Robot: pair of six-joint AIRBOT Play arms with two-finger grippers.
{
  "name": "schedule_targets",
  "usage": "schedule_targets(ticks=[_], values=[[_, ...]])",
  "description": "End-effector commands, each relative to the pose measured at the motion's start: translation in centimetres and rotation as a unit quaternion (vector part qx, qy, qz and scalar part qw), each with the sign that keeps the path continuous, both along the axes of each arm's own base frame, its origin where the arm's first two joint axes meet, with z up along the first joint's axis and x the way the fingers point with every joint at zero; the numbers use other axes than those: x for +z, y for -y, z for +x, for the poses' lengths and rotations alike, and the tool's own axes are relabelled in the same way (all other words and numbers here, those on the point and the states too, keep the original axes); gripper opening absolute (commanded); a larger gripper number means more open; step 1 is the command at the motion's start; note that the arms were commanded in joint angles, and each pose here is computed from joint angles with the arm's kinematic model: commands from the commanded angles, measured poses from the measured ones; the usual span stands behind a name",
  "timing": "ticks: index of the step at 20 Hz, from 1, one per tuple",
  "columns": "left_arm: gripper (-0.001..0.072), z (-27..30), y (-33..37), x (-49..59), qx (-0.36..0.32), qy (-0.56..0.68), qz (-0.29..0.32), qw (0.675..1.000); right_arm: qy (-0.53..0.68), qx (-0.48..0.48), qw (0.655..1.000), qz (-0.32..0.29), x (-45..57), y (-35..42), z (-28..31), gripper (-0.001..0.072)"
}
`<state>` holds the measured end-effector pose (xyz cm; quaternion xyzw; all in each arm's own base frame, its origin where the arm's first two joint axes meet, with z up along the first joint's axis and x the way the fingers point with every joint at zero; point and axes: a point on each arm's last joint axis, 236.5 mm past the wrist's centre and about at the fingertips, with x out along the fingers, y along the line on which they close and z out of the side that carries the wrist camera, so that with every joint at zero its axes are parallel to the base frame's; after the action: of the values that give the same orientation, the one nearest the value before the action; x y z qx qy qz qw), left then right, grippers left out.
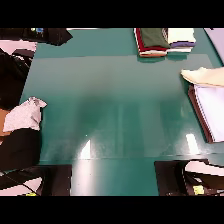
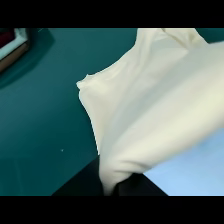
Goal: Fold the shirts.
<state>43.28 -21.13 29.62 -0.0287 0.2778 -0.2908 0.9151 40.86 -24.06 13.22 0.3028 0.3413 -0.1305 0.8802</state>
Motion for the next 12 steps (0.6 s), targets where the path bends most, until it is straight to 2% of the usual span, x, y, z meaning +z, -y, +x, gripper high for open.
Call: schedule_targets(ticks=[1, 7, 12], values=[[0.0024, 0.0, 0.4, 0.4, -0.001, 0.001, -0.014, 1.0, 0.019, -0.028, 0.999, -0.012, 2.0, 1.9, -1.4, 0.0016], [0.0024, -0.1, 0.4, 0.2, -0.003, -0.002, -0.012, 1.0, 0.068, 0.031, 0.995, -0.06, 10.3, -1.1, 0.1, 0.0015], [0.0024, -0.4, 0.3, -0.2, -0.009, -0.006, 0.0, 1.0, 0.031, 0.019, 0.996, -0.08, 11.6, -0.6, -3.0, 0.0016]])
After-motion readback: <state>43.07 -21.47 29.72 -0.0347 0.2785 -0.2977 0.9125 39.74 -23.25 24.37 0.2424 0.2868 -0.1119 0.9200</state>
